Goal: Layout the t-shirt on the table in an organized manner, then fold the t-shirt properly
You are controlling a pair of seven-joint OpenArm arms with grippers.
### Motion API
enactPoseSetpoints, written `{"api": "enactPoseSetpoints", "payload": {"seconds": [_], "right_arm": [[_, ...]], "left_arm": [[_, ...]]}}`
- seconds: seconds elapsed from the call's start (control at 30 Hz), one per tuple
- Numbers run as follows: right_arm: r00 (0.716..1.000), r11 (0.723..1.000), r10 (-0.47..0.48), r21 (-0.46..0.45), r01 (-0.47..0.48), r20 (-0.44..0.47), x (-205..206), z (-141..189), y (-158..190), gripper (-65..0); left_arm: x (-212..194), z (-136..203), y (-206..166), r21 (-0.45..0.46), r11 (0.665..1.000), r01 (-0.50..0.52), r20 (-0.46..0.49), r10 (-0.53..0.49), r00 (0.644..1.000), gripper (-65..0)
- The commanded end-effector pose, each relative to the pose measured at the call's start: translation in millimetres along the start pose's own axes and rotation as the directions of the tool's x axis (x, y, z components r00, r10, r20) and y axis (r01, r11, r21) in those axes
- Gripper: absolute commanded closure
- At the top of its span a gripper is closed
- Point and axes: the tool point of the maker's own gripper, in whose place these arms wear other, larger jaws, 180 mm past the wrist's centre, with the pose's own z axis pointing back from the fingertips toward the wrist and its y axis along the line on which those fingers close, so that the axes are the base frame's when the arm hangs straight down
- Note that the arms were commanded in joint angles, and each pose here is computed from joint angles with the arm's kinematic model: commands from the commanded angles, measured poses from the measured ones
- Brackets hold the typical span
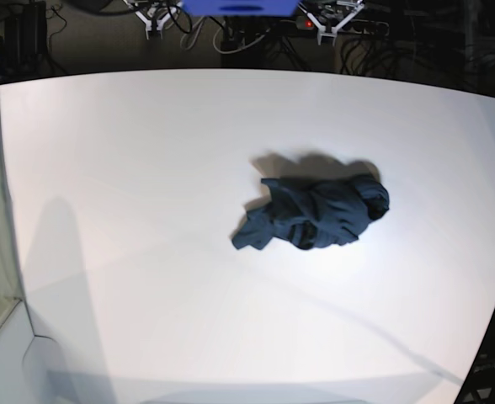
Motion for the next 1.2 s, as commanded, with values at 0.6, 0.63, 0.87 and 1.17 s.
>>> {"api": "enactPoseSetpoints", "payload": {"seconds": [0.6,0.63,0.87,1.17], "right_arm": [[0.962,0.989,0.130,-0.096,-0.109,0.240,-37,91,-68,0.0],[0.957,0.989,0.135,-0.095,-0.114,0.258,-34,100,-67,0.0],[0.901,0.976,0.190,0.027,-0.218,0.389,3,169,-32,0.0],[0.820,0.956,0.172,0.108,-0.272,0.546,56,264,-7,0.0]], "left_arm": [[-23,120,21,0.018,0.997,0.076,0.170,-0.078,0.982,0.0],[-16,131,22,0.019,0.996,0.083,0.190,-0.085,0.978,0.0],[34,196,11,0.008,0.994,0.106,0.334,-0.103,0.937,0.0],[69,248,0,-0.008,0.994,0.112,0.444,-0.097,0.891,0.0]]}}
